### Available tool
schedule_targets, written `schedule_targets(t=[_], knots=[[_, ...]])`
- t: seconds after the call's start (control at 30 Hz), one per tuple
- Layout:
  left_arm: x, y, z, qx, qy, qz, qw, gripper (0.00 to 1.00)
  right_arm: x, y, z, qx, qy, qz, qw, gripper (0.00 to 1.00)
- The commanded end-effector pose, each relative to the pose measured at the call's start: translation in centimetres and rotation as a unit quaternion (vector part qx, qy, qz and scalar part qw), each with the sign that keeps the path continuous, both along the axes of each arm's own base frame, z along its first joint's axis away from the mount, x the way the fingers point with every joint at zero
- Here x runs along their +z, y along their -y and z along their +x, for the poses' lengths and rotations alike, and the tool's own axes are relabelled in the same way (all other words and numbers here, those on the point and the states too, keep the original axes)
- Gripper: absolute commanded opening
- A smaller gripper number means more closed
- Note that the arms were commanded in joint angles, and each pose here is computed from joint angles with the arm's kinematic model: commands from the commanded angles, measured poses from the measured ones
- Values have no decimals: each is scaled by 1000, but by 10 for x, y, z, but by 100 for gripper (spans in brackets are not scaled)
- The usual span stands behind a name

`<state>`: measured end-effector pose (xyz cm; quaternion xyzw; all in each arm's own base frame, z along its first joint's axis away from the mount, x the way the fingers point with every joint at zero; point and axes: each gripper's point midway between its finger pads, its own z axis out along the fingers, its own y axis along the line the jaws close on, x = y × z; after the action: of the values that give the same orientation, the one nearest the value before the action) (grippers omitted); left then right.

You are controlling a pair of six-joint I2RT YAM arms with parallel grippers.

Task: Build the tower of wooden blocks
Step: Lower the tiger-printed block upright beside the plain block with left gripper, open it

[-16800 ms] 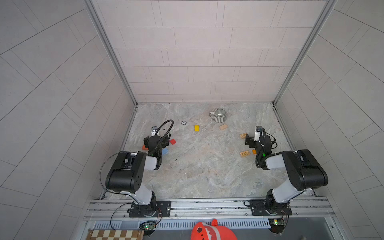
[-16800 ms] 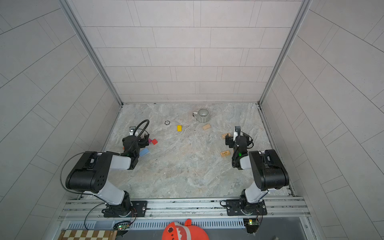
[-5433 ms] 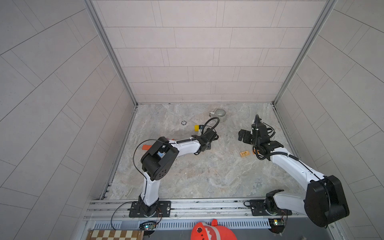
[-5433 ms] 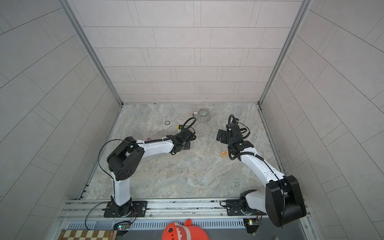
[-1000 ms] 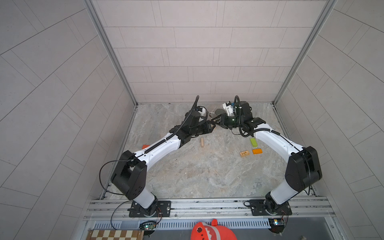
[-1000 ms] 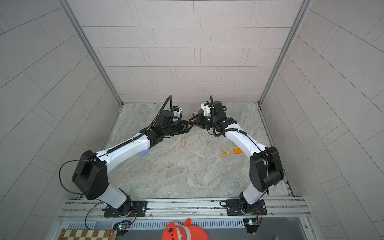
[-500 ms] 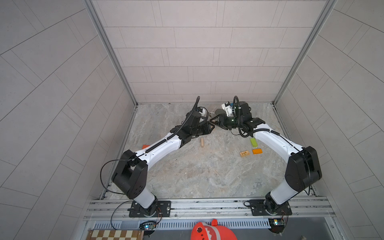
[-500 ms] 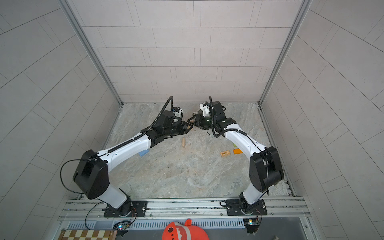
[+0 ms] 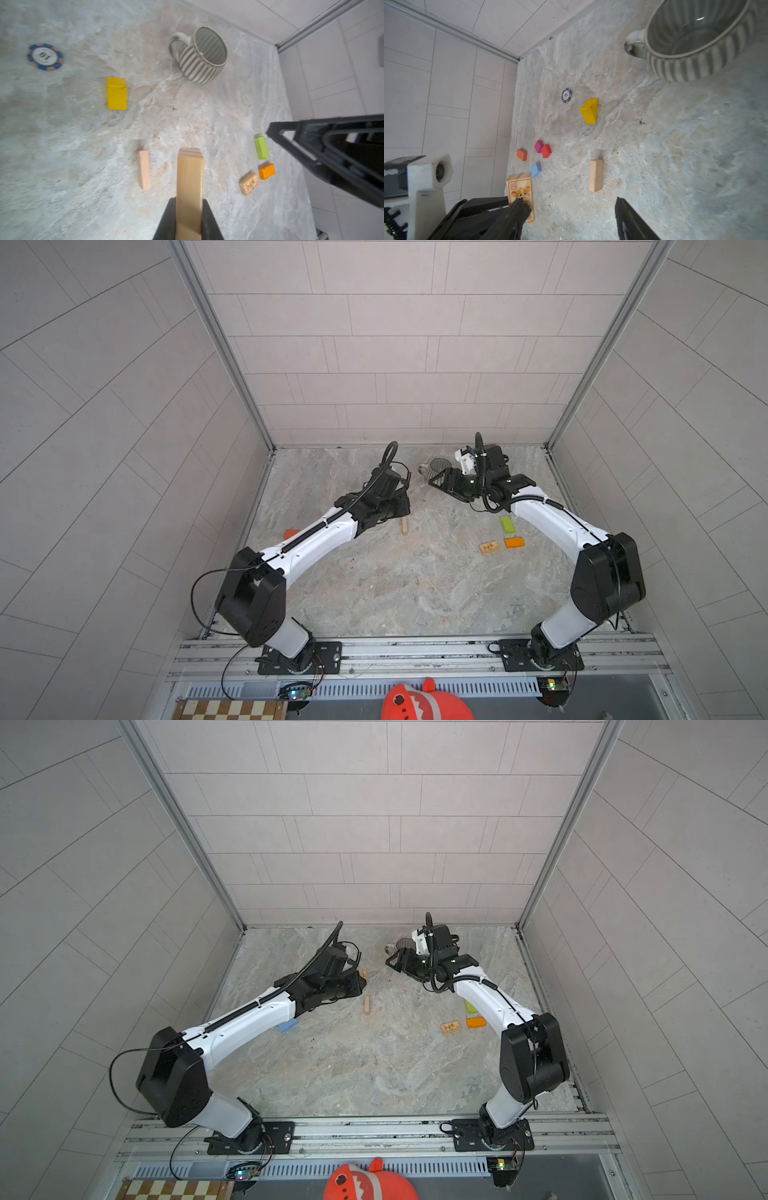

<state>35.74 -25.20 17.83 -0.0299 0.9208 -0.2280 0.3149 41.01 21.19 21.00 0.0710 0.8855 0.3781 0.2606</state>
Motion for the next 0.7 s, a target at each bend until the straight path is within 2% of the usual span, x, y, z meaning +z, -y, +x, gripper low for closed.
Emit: schedule_targets(t=[0.0, 0.17, 0.67], knots=[[-30, -38, -11, 35, -29, 93, 995, 2, -1, 13, -11, -11, -2, -26, 1000, 69], [-63, -43, -11, 37, -62, 131, 989, 1, -8, 25, -16, -24, -7, -61, 998, 69], [-111, -33, -1, 38, -70, 181, 980, 0, -26, 39, -31, -16, -21, -84, 996, 68]])
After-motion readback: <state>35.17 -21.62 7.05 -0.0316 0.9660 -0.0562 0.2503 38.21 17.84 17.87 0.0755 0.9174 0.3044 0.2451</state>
